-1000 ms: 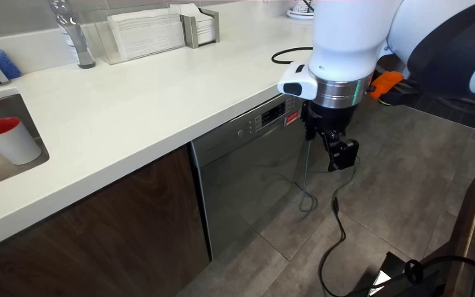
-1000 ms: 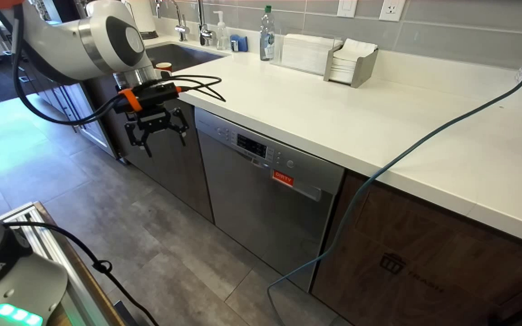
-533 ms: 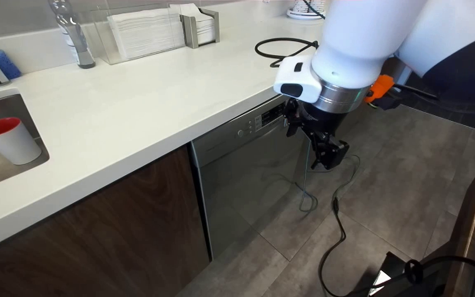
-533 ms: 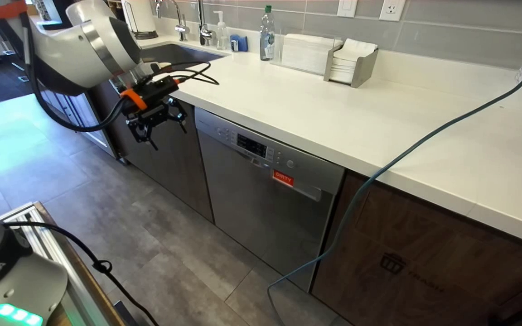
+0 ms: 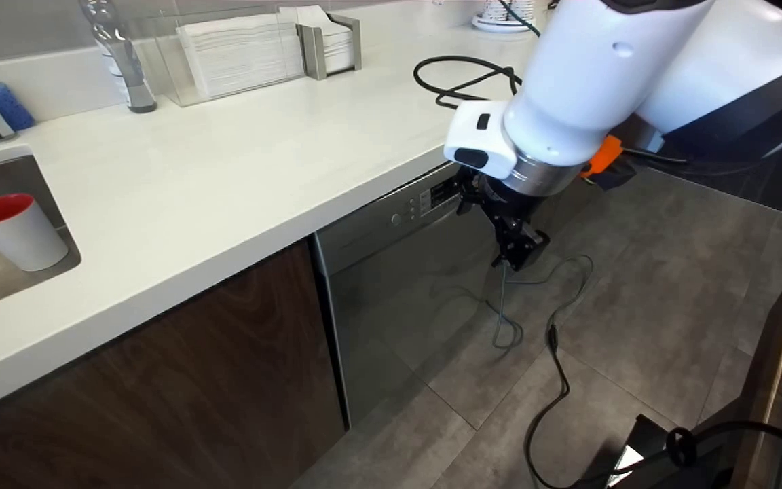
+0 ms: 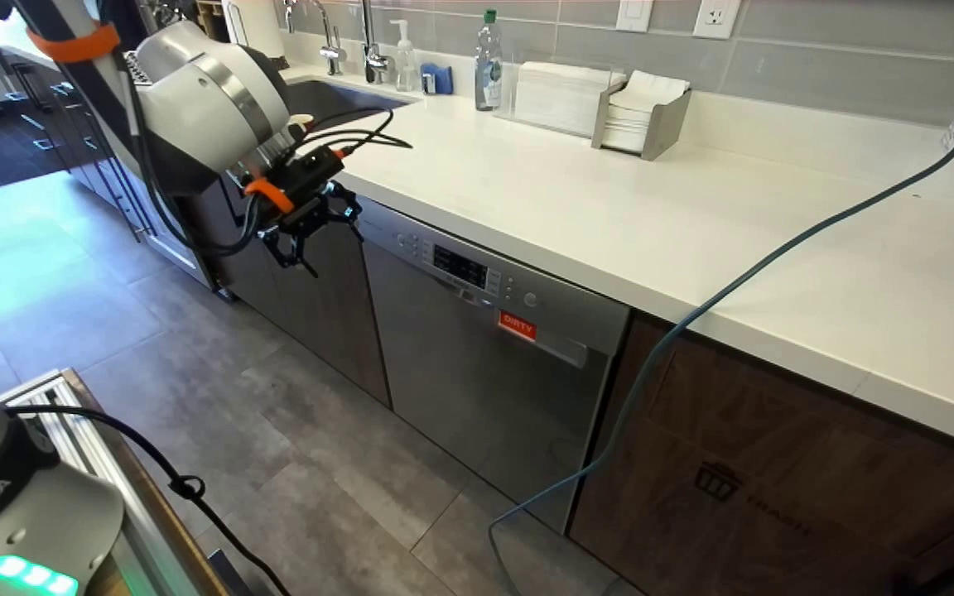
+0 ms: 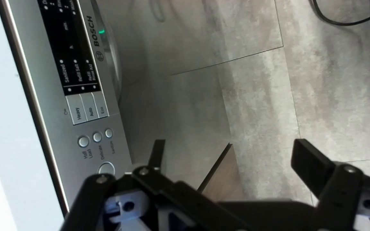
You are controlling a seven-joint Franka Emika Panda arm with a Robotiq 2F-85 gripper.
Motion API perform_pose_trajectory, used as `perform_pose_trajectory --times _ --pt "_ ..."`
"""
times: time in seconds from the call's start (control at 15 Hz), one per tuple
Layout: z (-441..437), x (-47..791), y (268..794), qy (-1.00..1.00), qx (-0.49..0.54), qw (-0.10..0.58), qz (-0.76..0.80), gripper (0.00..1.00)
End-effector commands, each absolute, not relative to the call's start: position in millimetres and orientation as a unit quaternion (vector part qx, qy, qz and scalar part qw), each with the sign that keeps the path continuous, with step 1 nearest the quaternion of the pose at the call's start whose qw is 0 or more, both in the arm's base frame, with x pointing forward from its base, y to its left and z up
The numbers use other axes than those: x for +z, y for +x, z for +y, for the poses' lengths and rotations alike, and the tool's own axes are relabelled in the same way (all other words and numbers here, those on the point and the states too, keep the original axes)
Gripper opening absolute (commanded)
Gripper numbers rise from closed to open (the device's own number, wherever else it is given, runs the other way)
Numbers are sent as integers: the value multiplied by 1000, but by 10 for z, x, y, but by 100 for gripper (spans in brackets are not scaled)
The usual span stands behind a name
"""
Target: Push the small round bottom button on the left of the washing machine screen display
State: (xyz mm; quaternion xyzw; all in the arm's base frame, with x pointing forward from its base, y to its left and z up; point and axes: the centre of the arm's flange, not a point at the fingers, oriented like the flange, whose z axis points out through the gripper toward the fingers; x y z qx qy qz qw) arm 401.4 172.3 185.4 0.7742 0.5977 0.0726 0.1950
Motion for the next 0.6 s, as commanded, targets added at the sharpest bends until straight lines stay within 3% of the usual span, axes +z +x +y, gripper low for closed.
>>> perform_pose_trajectory --times 0.0,0.13,0.53 --pt "1736 1543 4245 769 88 197 601 100" --pt "1729 1467 4344 764 85 206 605 74" --pt "1748 1268 4567 749 88 229 616 30"
